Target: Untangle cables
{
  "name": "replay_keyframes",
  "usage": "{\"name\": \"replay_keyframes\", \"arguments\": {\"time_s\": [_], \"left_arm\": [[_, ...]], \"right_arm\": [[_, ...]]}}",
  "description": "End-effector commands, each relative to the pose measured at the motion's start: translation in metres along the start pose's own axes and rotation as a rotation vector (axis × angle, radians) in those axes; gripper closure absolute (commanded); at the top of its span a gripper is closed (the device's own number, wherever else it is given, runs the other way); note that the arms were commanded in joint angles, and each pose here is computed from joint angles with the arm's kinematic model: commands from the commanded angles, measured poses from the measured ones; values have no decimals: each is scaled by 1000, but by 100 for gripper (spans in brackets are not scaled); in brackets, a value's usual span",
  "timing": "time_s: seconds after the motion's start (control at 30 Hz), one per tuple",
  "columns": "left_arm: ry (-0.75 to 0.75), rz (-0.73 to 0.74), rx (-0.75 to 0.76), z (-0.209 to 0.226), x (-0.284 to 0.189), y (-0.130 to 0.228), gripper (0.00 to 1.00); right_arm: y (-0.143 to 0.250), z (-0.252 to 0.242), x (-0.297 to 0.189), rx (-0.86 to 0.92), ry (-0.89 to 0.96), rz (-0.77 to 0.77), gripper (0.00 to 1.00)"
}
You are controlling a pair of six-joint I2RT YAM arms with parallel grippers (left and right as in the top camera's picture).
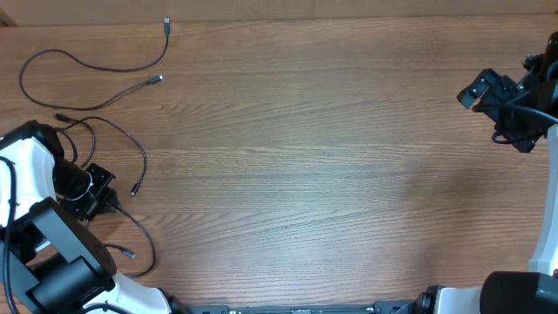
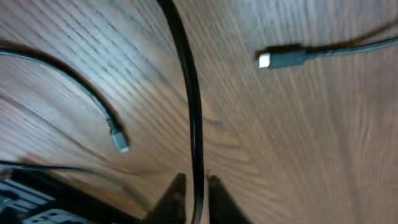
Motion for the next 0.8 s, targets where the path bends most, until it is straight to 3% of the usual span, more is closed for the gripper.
{"name": "replay_keyframes", "arguments": {"time_s": [0.0, 0.33, 0.47, 0.6, 0.77], "left_arm": [[31, -5, -53, -4, 1, -1, 76], [41, -10, -57, -5, 0, -2, 56], [24, -41, -53, -4, 1, -7, 56], [-4, -61, -53, 0, 6, -10, 40], [48, -58, -50, -2, 29, -9, 35]], "right_arm": [[-2, 1, -1, -5, -1, -14, 0], [-2, 1, -1, -5, -1, -14, 0], [-2, 1, -1, -5, -1, -14, 0], [-2, 1, -1, -5, -1, -13, 0], [-2, 1, -1, -5, -1, -14, 0]]}}
Point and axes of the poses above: each gripper's point midway between its finger pads, its own x axis out along the fingers, its own z axis along the line the jaws close on, y = z × x, the point moved 8 cm from there along -x, back along the fingers, and after that the axes turned 14 degrees about x, right-handed, at the moved point
